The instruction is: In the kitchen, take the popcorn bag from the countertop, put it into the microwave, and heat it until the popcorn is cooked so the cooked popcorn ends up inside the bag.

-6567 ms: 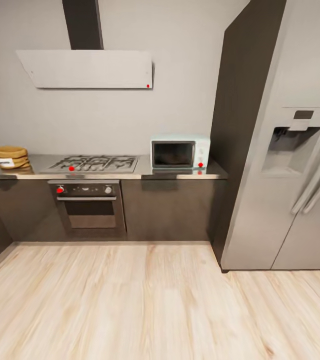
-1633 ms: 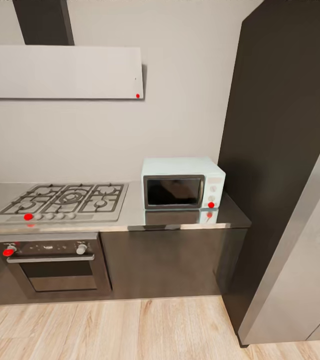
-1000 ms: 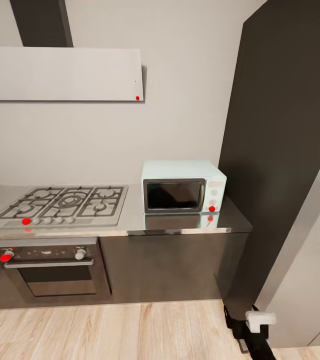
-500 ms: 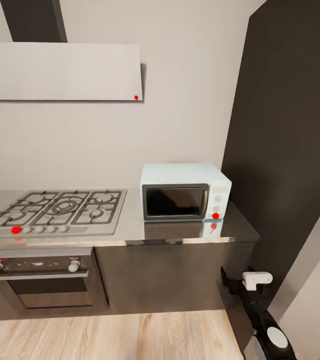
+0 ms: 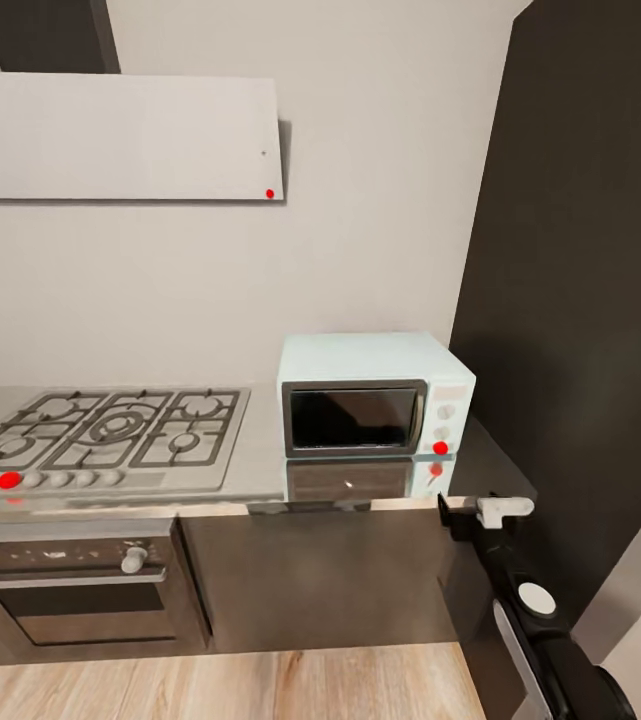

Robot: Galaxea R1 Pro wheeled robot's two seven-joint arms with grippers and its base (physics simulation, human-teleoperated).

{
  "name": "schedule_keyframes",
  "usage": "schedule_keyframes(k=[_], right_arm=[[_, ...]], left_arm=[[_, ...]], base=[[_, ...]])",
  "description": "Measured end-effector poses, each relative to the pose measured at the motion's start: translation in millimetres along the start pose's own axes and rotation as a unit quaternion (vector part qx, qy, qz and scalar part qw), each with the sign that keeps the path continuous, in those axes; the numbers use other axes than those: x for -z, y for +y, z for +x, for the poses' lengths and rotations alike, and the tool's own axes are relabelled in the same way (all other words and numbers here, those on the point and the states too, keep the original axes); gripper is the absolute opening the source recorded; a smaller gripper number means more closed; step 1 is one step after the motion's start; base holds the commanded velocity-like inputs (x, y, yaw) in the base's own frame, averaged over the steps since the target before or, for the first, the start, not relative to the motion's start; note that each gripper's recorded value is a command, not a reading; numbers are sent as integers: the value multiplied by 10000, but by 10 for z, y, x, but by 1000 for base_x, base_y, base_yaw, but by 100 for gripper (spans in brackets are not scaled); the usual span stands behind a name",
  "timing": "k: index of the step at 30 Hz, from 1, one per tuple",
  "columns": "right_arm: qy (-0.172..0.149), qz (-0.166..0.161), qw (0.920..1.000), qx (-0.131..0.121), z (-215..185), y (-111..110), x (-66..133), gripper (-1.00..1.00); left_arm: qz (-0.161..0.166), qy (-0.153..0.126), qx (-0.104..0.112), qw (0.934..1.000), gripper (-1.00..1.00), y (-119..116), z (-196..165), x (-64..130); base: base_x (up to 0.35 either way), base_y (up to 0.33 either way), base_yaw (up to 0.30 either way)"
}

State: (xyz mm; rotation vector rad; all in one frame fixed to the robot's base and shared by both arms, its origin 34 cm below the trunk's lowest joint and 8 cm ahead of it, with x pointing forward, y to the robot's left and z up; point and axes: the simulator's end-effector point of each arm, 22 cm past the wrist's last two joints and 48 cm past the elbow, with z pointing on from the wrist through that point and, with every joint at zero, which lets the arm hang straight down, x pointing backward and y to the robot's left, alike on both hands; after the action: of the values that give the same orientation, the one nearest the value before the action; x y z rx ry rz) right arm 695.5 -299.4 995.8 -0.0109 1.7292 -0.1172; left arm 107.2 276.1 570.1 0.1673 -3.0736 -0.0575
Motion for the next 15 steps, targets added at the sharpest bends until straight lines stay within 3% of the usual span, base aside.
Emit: schedule_keyframes(k=[8,15], right_arm=[[-28,21,10000,-9,-91,-13,-57,100],[-156,20,9999,-18,-227,-13,-88,100]], left_arm=[[17,-7,1,10000,100,-29,-2,0],[19,-1,1,10000,100,-35,2,0]], base=[[4,0,0],[174,30,0]])
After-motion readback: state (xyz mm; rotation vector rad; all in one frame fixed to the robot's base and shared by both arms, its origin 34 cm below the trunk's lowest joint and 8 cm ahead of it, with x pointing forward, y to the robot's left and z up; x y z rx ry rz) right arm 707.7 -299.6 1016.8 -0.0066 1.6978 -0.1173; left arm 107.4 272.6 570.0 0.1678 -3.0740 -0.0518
